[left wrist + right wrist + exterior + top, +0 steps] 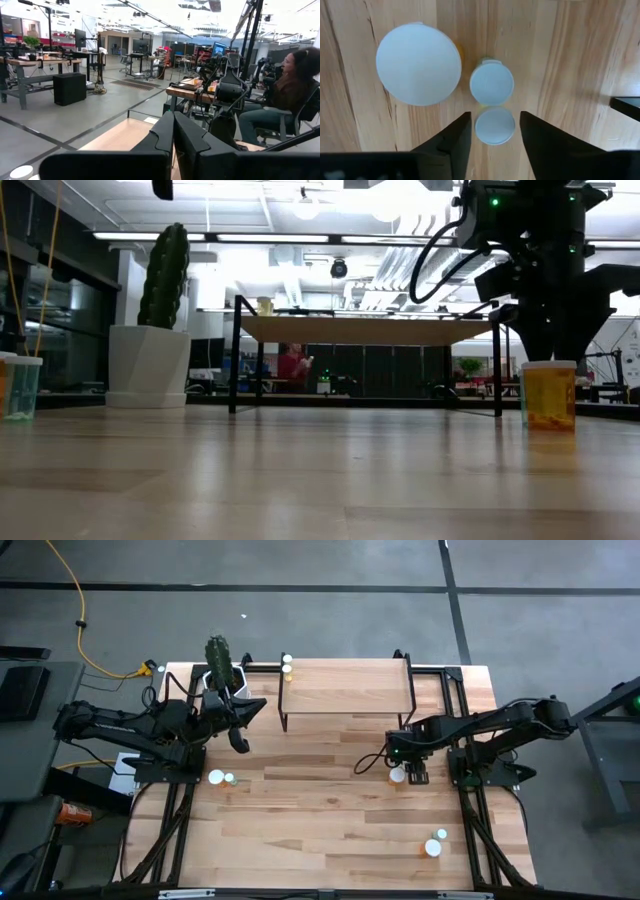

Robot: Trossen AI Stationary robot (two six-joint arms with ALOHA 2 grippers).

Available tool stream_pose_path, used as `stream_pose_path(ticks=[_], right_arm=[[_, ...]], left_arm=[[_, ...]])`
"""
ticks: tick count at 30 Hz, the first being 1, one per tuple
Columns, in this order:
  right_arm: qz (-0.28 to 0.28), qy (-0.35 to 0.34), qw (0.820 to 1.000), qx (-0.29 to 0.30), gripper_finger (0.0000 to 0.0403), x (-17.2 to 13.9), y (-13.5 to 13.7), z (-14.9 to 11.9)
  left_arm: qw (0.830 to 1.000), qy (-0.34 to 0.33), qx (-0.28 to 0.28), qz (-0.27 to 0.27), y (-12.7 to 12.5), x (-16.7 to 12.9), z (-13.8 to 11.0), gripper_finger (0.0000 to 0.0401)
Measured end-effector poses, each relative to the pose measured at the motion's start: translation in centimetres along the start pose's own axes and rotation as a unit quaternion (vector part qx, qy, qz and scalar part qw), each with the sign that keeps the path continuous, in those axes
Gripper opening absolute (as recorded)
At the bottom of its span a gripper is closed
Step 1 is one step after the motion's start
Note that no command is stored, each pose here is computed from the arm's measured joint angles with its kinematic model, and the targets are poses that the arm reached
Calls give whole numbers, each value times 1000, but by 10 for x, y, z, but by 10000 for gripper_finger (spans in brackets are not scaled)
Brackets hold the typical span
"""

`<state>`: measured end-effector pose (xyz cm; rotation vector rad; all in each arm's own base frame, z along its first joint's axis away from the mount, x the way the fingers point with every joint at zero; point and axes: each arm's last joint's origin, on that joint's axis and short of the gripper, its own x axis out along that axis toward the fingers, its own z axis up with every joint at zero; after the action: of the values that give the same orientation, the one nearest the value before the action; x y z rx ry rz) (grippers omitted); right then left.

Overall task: Pick and place medicine bottles onto shelf by color
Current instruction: Align the yellow pill bottle with the other yellow pill bottles on the shelf

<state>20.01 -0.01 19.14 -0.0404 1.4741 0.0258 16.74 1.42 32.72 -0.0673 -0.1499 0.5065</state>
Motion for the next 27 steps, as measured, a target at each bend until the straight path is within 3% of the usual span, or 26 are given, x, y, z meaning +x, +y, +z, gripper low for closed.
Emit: stream_pose_path(ticks=[6, 17, 22, 27], right_arm=[[0, 0, 1000, 0, 124, 0, 0, 0], [0, 6, 1000, 4, 122, -3, 0, 0], [0, -1, 1000, 9, 122, -28, 0, 0], [0, -63, 997, 38, 122, -79, -1, 3]], left_arm=[[1000, 0, 0, 0, 0, 0, 0, 0], [1000, 0, 0, 0, 0, 0, 0, 0], [1000, 0, 0, 0, 0, 0, 0, 0], [1000, -6, -4, 0, 0, 0, 1, 0]])
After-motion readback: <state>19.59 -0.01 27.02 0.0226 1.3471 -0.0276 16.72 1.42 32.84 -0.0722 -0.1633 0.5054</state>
